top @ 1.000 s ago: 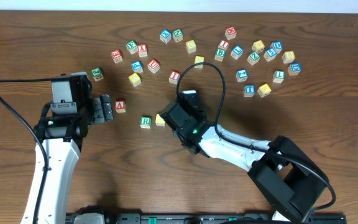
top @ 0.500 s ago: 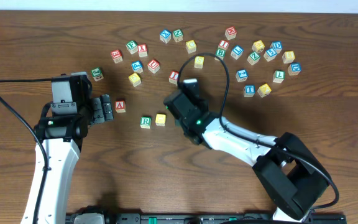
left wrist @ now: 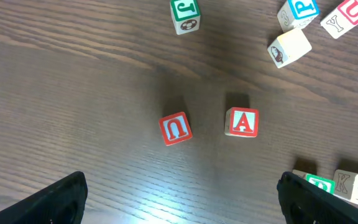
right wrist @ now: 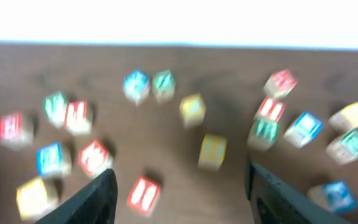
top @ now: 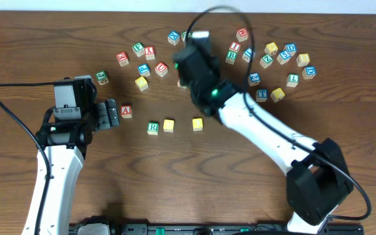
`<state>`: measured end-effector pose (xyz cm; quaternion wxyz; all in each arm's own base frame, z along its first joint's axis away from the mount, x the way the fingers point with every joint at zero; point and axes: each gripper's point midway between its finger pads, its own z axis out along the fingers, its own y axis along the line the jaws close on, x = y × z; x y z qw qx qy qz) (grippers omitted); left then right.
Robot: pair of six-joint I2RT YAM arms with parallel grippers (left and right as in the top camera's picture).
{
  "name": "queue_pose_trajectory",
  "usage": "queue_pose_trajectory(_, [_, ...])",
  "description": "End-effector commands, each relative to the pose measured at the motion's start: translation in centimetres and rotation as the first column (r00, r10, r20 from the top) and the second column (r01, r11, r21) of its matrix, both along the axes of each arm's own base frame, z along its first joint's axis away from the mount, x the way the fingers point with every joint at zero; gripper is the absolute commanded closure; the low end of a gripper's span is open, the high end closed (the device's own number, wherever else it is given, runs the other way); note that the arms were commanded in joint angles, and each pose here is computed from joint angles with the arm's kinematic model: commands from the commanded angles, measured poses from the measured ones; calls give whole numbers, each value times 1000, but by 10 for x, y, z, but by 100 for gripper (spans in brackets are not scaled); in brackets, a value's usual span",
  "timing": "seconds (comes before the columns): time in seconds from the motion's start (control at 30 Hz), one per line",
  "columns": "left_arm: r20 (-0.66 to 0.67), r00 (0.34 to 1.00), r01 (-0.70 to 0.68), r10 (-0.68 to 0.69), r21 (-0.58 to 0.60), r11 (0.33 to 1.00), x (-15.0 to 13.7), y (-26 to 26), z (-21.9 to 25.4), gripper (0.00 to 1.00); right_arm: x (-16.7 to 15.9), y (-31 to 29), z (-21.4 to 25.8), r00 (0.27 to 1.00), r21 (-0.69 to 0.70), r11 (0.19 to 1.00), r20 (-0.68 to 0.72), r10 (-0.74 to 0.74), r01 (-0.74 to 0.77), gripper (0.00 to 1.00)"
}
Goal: Spell out ROBOT
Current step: 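Raise the right gripper and move it to the upper block cluster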
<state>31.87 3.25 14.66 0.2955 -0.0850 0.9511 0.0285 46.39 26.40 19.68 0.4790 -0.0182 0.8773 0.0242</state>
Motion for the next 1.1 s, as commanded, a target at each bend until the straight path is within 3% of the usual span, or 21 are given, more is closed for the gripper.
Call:
queue_pose_trajectory(0.0, [38,999,3,-3,1,1000,5,1,14,4,26,-30,24,995,13,996,49,-90,89,40])
queue_pose_trajectory(0.3, [38,999,3,-3,1,1000,6,1,14,4,58,-87,-9,976,-6,976,-4,-217,217,41])
queue_pose_trajectory(0.5, [39,999,3,-3,1,1000,6,1,14,4,75,-77,-40,985,-14,993,-121,-119,118,40])
queue_pose_trajectory(0.8, [46,999,3,-3,2,1000,7,1,15,4,104,-81,-11,979,-13,991,-158,-130,130,38])
queue_pose_trajectory(1.07, [46,999,3,-3,1,1000,7,1,15,4,102,-99,6,967,32,987,-212,-145,155,38])
